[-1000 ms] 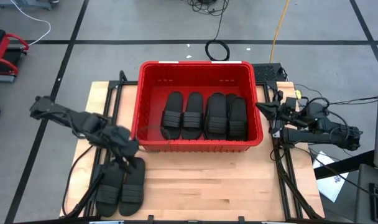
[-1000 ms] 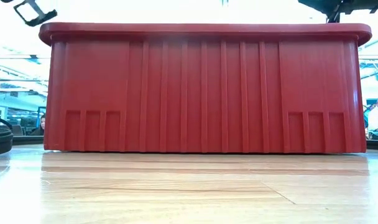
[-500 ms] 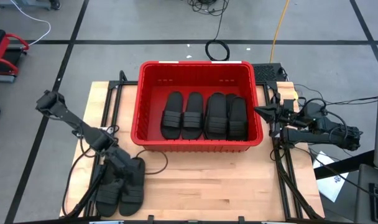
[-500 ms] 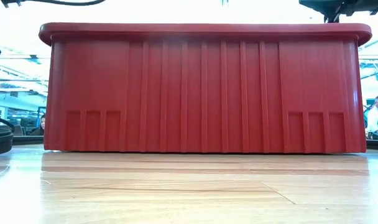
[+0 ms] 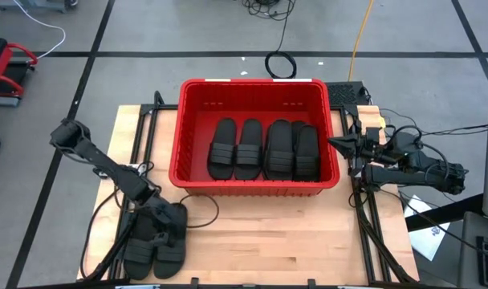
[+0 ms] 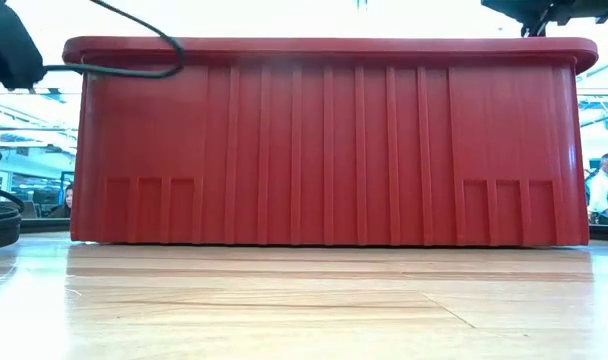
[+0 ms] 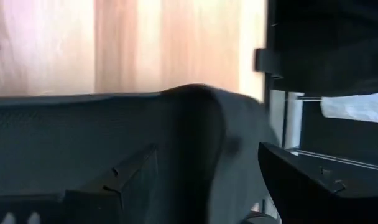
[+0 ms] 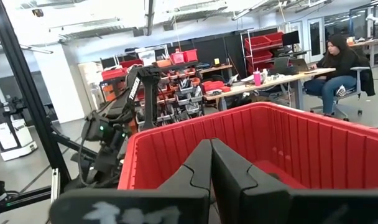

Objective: Pick and place slides into bin
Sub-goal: Put the black slide into the red bin

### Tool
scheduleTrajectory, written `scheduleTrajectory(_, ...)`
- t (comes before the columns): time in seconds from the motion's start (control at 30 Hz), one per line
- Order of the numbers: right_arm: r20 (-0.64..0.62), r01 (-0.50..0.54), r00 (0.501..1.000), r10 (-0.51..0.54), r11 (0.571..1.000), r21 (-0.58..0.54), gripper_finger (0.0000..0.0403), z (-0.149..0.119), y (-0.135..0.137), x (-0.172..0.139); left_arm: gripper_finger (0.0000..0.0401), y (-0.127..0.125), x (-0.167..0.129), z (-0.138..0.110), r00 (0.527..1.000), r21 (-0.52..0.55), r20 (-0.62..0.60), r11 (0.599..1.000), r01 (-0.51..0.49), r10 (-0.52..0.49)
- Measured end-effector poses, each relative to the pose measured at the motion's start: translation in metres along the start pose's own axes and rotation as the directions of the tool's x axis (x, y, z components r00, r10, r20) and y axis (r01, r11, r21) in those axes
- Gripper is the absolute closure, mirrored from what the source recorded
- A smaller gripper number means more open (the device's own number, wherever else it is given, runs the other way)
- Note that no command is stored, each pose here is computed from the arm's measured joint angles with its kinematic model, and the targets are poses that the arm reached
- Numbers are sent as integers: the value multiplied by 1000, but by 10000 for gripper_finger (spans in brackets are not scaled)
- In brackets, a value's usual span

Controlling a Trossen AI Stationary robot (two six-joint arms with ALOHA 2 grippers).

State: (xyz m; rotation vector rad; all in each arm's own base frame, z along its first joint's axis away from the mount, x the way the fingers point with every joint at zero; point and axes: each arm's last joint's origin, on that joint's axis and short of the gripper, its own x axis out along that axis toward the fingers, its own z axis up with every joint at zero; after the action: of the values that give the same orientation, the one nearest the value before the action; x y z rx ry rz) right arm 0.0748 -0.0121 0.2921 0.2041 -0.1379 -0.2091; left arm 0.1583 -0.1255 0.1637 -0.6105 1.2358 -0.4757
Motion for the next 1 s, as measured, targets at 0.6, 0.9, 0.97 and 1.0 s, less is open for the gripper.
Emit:
scheduleTrajectory(0.6,1,3,1000,-3,1000,-9,403,0,0,0,239,-21,32,11,957,104,-48,951,291,-287)
scheduleTrajectory(0.9,0,3,1000,-3,1000,-16,403,0,0,0,391,-33,27,17,914,85,-8,910,406,-407)
scheduleTrajectory(0.97,0,2,1000,-2,1000,-16,403,0,0,0,396,-38,25,21,894,76,15,892,445,-447)
scheduleTrajectory(1.0,0,2,1000,-2,1000,-16,403,0,0,0,396,-42,23,23,884,75,27,882,464,-467)
